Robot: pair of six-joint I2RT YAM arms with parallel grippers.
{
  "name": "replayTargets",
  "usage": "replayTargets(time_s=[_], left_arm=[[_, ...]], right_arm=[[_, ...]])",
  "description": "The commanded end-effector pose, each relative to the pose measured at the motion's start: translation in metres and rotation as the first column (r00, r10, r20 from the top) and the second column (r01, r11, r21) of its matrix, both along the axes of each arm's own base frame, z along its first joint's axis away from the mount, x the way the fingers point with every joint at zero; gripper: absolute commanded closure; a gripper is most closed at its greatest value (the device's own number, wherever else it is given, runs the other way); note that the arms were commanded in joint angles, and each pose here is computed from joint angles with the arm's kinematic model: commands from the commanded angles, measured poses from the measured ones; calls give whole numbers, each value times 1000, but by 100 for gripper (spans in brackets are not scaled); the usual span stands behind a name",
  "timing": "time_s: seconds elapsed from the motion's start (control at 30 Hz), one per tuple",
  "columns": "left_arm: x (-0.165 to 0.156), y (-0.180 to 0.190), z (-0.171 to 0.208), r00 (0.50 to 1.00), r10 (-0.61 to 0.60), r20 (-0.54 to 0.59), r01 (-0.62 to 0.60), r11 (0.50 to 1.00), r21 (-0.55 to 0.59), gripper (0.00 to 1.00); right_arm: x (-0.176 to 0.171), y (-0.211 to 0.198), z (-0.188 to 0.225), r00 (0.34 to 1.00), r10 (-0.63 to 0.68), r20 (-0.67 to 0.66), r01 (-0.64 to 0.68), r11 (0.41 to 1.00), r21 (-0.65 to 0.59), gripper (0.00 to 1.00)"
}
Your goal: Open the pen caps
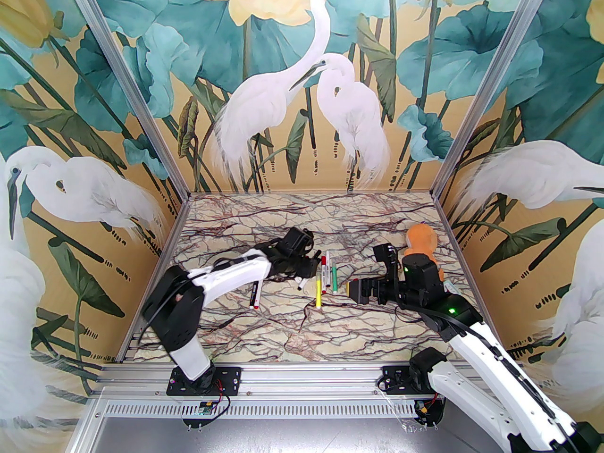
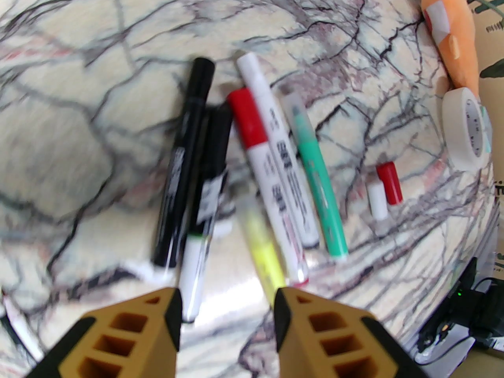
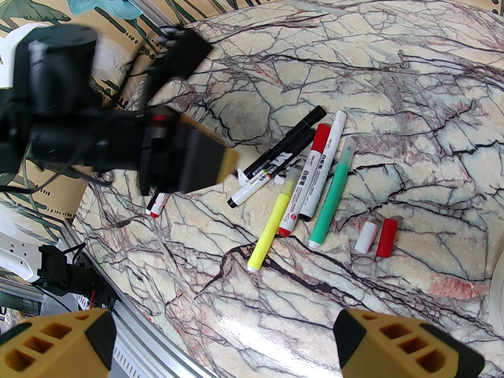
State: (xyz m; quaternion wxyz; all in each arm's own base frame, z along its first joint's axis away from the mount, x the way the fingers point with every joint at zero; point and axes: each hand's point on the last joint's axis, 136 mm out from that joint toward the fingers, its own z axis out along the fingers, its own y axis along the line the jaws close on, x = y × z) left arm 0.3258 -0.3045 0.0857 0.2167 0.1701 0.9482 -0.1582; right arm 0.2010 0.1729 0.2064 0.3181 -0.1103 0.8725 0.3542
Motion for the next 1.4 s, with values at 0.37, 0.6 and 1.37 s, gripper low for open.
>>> replayTargets(time_s=[0.37, 0.6, 1.37], left_arm=[[39, 5, -36, 1000, -26, -1, 25, 983, 183, 60], [41, 6, -48, 997, -52, -55, 60, 988, 144, 63], [53, 21, -69, 995, -20, -96, 42, 970, 239, 69]], right_arm=[[-1, -3, -7, 999, -21, -24, 21, 1000, -11, 0], [0, -3, -10, 999, -23, -30, 23, 1000, -15, 0], [0, -4, -8, 999, -30, -31, 29, 999, -15, 0]])
